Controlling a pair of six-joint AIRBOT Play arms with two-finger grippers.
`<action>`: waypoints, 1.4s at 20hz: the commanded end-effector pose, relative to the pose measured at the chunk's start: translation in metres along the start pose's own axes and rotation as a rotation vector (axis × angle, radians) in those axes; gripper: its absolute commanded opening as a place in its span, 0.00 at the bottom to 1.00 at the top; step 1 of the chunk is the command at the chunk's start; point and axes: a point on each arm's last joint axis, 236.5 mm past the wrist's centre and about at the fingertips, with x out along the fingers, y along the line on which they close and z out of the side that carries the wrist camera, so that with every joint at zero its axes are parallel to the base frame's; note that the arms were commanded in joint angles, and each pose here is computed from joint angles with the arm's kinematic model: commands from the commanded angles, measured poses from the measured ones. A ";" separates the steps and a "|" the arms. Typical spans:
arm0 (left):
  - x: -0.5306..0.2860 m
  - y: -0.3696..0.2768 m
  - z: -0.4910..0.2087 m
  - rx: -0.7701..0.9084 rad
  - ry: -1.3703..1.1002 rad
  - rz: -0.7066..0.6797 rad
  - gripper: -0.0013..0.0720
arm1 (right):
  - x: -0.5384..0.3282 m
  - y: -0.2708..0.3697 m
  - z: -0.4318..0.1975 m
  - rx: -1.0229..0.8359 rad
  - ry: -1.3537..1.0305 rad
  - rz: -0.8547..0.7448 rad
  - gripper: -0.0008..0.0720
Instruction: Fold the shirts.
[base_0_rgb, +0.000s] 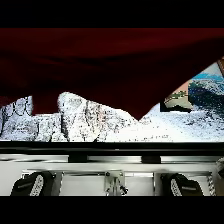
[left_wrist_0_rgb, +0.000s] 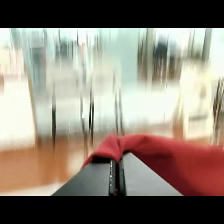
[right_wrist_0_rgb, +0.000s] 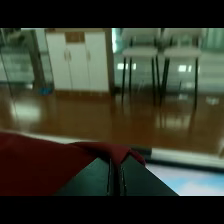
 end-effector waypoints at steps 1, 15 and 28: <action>-0.072 -0.026 0.059 0.040 -0.191 0.058 0.06 | -0.078 0.025 0.052 -0.047 -0.183 -0.029 0.11; -0.086 0.019 -0.296 -0.194 1.167 0.013 0.06 | -0.033 -0.062 -0.250 0.083 1.032 -0.168 0.11; 0.183 0.095 -0.596 -0.380 1.017 0.095 0.06 | 0.237 -0.126 -0.511 0.317 0.765 -0.226 0.11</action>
